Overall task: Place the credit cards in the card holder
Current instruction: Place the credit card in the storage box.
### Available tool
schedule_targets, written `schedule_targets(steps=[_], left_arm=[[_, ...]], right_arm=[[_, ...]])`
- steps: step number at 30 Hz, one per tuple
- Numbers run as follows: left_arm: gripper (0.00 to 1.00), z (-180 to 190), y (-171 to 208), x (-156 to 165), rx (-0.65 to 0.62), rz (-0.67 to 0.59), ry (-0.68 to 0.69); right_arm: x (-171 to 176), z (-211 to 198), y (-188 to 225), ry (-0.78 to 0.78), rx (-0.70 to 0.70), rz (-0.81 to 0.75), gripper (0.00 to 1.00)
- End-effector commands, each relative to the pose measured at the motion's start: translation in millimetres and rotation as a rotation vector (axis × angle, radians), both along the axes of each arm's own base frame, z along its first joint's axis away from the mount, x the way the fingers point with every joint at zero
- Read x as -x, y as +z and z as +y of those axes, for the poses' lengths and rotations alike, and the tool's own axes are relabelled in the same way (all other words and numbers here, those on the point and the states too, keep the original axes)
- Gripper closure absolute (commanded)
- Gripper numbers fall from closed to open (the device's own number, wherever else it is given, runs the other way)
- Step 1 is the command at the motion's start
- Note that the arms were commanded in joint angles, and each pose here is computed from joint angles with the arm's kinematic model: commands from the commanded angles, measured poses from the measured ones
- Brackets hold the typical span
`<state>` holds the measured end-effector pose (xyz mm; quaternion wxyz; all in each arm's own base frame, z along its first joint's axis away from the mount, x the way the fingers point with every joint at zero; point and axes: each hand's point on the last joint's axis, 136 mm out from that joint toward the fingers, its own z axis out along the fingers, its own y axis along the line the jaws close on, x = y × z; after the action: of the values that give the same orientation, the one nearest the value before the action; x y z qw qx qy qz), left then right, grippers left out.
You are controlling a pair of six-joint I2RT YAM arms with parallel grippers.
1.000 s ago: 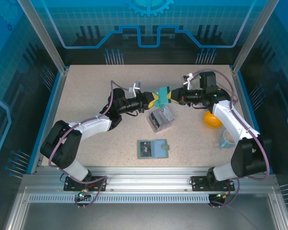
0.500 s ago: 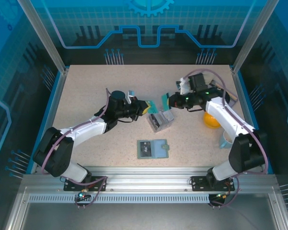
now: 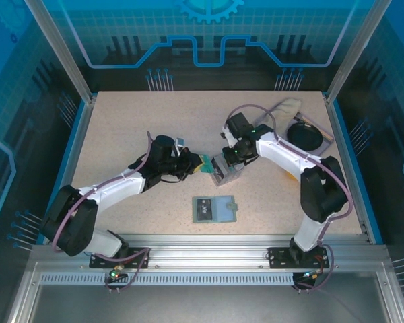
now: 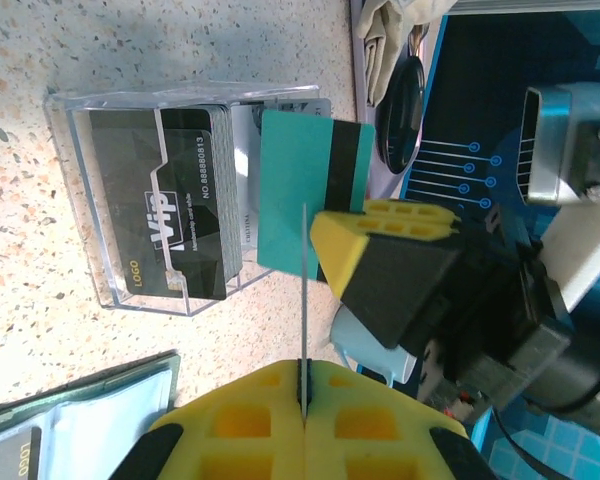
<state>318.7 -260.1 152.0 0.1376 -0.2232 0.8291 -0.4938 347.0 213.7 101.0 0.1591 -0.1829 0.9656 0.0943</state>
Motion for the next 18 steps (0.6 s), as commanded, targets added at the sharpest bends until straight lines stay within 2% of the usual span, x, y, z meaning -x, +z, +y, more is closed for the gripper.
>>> schedule_targets(steps=[1, 10, 12, 18], left_arm=[[1.00, 5, -3, 5, -0.017, -0.016, -0.009], [1.00, 1, -6, 10, -0.016, -0.016, -0.031], [1.00, -1, -7, 11, -0.020, -0.021, -0.041], [1.00, -12, -19, 29, -0.084, -0.026, -0.109]], right_arm=[[-4, -1, -3, 0.034, 0.070, -0.013, 0.92], [4, 7, -18, 0.039, 0.030, 0.054, 0.84], [5, 6, -12, 0.034, 0.027, 0.040, 0.77], [18, -6, 24, -0.032, -0.017, -0.031, 0.72]])
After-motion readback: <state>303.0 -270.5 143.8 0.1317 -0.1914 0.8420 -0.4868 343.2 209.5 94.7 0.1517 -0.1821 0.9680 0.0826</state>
